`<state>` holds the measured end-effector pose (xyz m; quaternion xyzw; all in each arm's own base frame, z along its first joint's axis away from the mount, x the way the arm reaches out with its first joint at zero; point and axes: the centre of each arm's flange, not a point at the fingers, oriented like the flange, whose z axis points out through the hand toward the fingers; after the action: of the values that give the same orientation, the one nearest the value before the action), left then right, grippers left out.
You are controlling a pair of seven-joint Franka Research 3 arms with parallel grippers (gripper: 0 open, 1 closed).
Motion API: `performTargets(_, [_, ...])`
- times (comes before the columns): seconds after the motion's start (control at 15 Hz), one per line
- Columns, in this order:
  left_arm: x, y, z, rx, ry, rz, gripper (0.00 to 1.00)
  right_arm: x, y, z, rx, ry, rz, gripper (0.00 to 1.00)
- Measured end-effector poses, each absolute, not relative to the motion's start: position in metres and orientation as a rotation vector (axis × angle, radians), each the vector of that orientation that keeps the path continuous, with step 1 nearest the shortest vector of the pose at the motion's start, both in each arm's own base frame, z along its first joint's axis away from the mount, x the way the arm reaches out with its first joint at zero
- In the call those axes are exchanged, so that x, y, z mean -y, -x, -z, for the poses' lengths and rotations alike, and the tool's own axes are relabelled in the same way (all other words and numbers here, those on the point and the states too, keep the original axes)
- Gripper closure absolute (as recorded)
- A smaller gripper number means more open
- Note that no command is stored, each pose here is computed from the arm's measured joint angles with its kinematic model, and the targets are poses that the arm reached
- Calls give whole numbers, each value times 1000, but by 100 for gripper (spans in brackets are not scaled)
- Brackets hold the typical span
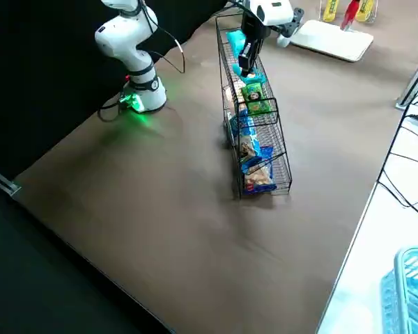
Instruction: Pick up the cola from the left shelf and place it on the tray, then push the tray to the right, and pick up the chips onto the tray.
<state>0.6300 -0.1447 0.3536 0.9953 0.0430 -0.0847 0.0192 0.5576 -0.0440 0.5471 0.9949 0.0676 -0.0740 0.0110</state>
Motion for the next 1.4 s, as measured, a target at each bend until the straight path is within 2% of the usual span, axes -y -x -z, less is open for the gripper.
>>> performTargets(0.13, [158,-632,-328,-144,-3086,295,69,44,-558,-548,-211,-3103,230,75])
performTargets(0.4, [170,-631,-327,-169,-3089,287,68,44,-558,-549,-211,-3102,230,78])
performTargets(0.47, [170,-631,-326,-168,-3089,287,62,44,-558,-549,-212,-3101,229,78])
performTargets(0.73, [167,-637,-335,-214,-3083,245,26,41,-557,-555,-219,-3101,229,78])
performTargets(0.8, [156,-642,-362,-250,-3074,174,8,37,-556,-563,-229,-3100,241,79])
performTargets(0.87, [146,-644,-377,-272,-3070,141,1,35,-555,-568,-232,-3099,241,79])
performTargets(1.07, [111,-645,-384,-311,-3069,144,0,32,-555,-582,-240,-3098,208,81])
performTargets(1.4, [93,-650,-260,-291,-3118,245,0,24,-558,-605,-259,-3099,130,81])
